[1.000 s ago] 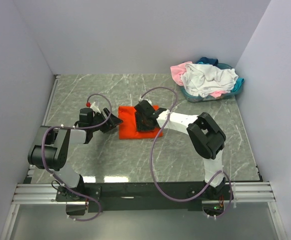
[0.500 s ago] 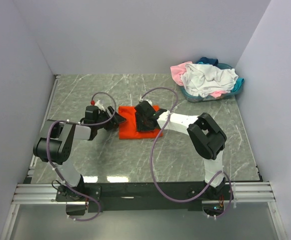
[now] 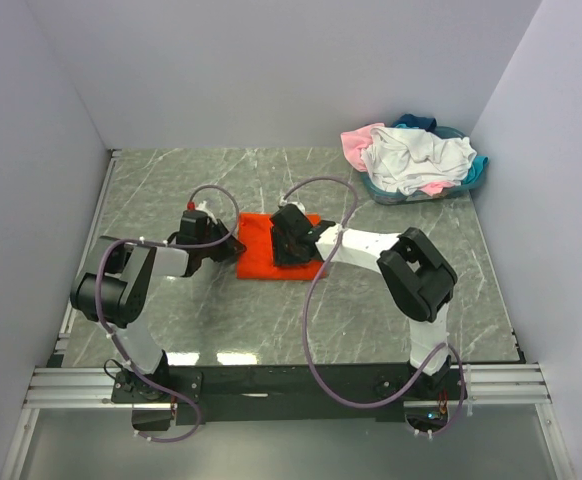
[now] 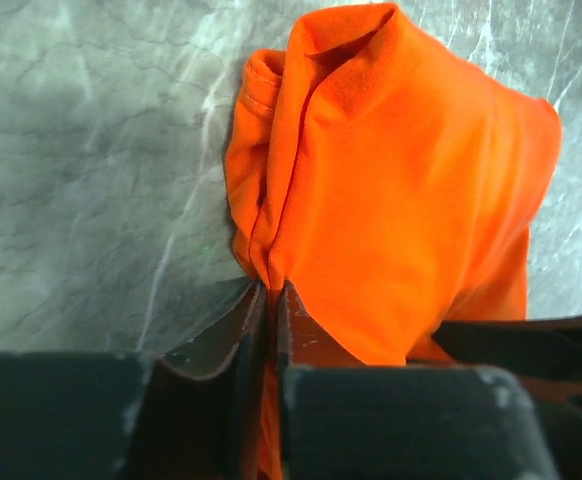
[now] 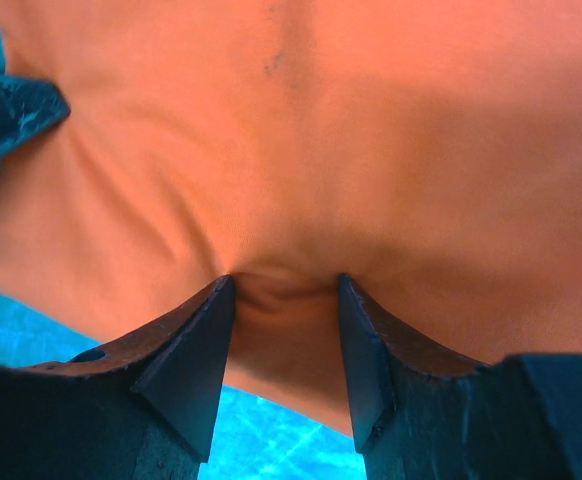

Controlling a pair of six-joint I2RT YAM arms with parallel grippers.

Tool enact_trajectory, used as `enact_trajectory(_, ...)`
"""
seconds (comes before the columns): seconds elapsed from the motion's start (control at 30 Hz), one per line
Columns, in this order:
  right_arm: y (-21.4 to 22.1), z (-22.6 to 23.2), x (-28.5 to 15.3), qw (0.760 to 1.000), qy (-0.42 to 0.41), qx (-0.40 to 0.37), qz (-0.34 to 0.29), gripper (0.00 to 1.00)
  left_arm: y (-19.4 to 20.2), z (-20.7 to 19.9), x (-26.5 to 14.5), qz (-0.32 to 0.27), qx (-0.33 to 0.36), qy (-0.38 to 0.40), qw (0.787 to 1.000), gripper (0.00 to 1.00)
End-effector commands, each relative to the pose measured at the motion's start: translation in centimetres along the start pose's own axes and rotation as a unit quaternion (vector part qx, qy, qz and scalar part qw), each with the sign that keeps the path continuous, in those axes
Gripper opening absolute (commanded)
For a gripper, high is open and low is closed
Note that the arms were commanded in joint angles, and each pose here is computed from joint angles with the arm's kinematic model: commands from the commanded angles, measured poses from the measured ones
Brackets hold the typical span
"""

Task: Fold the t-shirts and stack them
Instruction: Neatly place the folded tshirt to the corner

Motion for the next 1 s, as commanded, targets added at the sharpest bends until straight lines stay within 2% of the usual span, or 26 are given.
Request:
enact_trajectory(0.0, 1.3, 0.1, -1.8, 1.0, -0.002, -0.006, 0.019, 0.53, -0.5, 0.2, 0.5, -0.008, 0.024, -0.031, 0.999, 0.1)
enact_trajectory(0.03, 1.2, 0.1, -2.2, 1.0, -0.003, -0.005, 0.015, 0.53, -0.6, 0.1, 0.5, -0.005, 0.025, -0.034, 0.999, 0.08)
enact_trajectory(0.07, 1.1, 0.0, -2.4, 1.0, -0.004, -0.005, 0.012, 0.54, -0.9, -0.1, 0.7, -0.005, 0.028, -0.033, 0.999, 0.01)
enact_trajectory(0.1, 1.1, 0.0, -2.6, 1.0, -0.003, -0.005, 0.01, 0.54, -1.0, -0.2, 0.7, -0.006, 0.028, -0.034, 0.999, 0.0)
enact_trajectory(0.43, 0.0, -1.4, -7.2, 0.999, 0.02, 0.003, -0.039, 0.6, -4.9, -1.3, -0.5, -0.056, 0.042, -0.069, 0.995, 0.0)
enact_trajectory(0.5, -0.4, -2.0, -9.1, 0.998, 0.028, 0.006, -0.062, 0.61, -6.6, -0.6, -1.6, -0.083, 0.051, -0.114, 0.989, 0.0)
enact_trajectory(0.67, -0.9, -2.8, -10.6, 0.996, 0.04, 0.008, -0.082, 0.61, -8.6, 0.3, -3.3, -0.112, 0.059, -0.154, 0.98, 0.0)
enact_trajectory(0.97, -2.6, -3.2, -12.9, 0.992, 0.032, 0.015, -0.117, 0.62, -12.9, 4.5, -7.8, -0.171, 0.048, -0.263, 0.948, 0.0)
Point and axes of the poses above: each gripper's point midway between its finger pads, its own x axis out along the fingers, its own z axis along the line the jaws close on, y = z × x, the point moved 6 cm from there along -x, back along the fingers, and after that the axes turned 6 degrees about -x, right-handed, at the moved point
